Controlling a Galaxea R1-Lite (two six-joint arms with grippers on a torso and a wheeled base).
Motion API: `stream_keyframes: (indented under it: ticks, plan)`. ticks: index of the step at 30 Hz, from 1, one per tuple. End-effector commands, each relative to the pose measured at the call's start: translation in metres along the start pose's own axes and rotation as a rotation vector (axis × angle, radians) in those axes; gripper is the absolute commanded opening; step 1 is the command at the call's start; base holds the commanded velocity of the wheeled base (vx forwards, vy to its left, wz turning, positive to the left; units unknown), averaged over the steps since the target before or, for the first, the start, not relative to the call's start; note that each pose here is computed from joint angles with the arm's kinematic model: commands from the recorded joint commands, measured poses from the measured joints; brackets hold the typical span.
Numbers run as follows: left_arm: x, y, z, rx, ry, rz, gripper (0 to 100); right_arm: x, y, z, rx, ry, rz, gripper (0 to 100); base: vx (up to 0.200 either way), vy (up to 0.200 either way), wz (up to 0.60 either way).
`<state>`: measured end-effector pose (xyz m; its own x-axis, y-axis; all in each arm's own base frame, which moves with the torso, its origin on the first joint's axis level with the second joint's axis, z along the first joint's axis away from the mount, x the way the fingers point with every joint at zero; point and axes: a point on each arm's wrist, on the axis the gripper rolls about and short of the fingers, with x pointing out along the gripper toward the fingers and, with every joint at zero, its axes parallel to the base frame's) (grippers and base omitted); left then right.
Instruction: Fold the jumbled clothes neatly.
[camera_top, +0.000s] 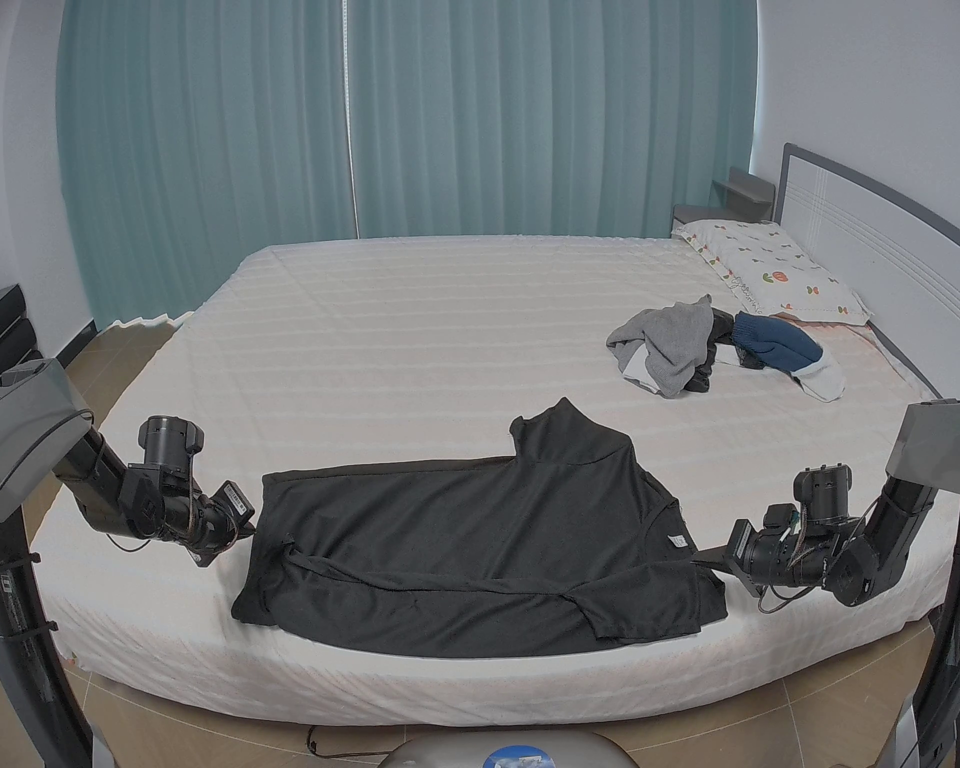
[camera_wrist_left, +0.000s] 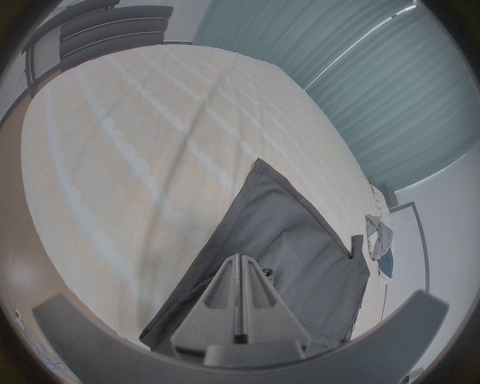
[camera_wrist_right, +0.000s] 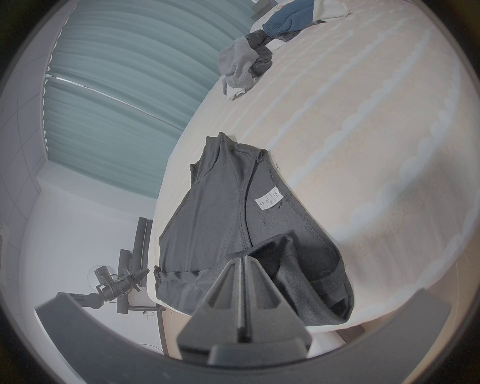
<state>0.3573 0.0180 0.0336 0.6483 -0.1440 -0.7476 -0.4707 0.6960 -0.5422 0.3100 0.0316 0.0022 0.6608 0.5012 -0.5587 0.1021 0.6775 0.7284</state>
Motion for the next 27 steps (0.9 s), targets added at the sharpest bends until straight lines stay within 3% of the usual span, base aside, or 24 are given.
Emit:
stream_keyframes:
  ticks: [1, 2, 3, 6, 13, 20, 23, 24, 27]
  plan:
    - [-0.002, -0.005, 0.005, 0.033, 0.009, -0.054, 0, 0.000, 0.000, 0.000, 0.000, 0.000, 0.001, 0, 0.000, 0.000, 0.00]
    - [0.002, -0.004, 0.006, 0.068, 0.049, -0.102, 0, 0.000, 0.000, -0.001, 0.003, 0.005, -0.001, 0, 0.000, 0.000, 0.00]
    - [0.004, -0.001, 0.007, 0.095, 0.073, -0.129, 100, 0.000, 0.000, -0.001, 0.003, 0.005, -0.001, 0, 0.000, 0.000, 0.00]
    - [0.013, 0.005, 0.009, 0.188, 0.111, -0.180, 100, 0.001, 0.002, -0.003, -0.003, 0.015, 0.003, 0, 0.000, 0.000, 0.00]
    - [0.025, 0.006, 0.006, 0.314, 0.127, -0.192, 100, 0.002, 0.003, -0.007, -0.008, 0.027, 0.004, 0, 0.000, 0.000, 0.00]
    - [0.029, -0.019, 0.006, 0.403, 0.096, -0.224, 100, 0.003, 0.004, -0.008, -0.010, 0.030, 0.004, 0, 0.000, 0.000, 0.00]
    - [0.029, -0.023, 0.005, 0.431, 0.086, -0.219, 100, 0.002, 0.004, -0.008, -0.012, 0.030, 0.004, 0, 0.000, 0.000, 0.00]
    - [0.033, -0.028, 0.002, 0.494, 0.055, -0.161, 100, 0.002, 0.004, -0.008, -0.013, 0.029, 0.005, 0, 0.000, 0.000, 0.00]
    - [0.040, -0.025, -0.001, 0.552, 0.038, -0.097, 100, 0.002, 0.004, -0.007, -0.012, 0.028, 0.006, 0, 0.000, 0.000, 0.00]
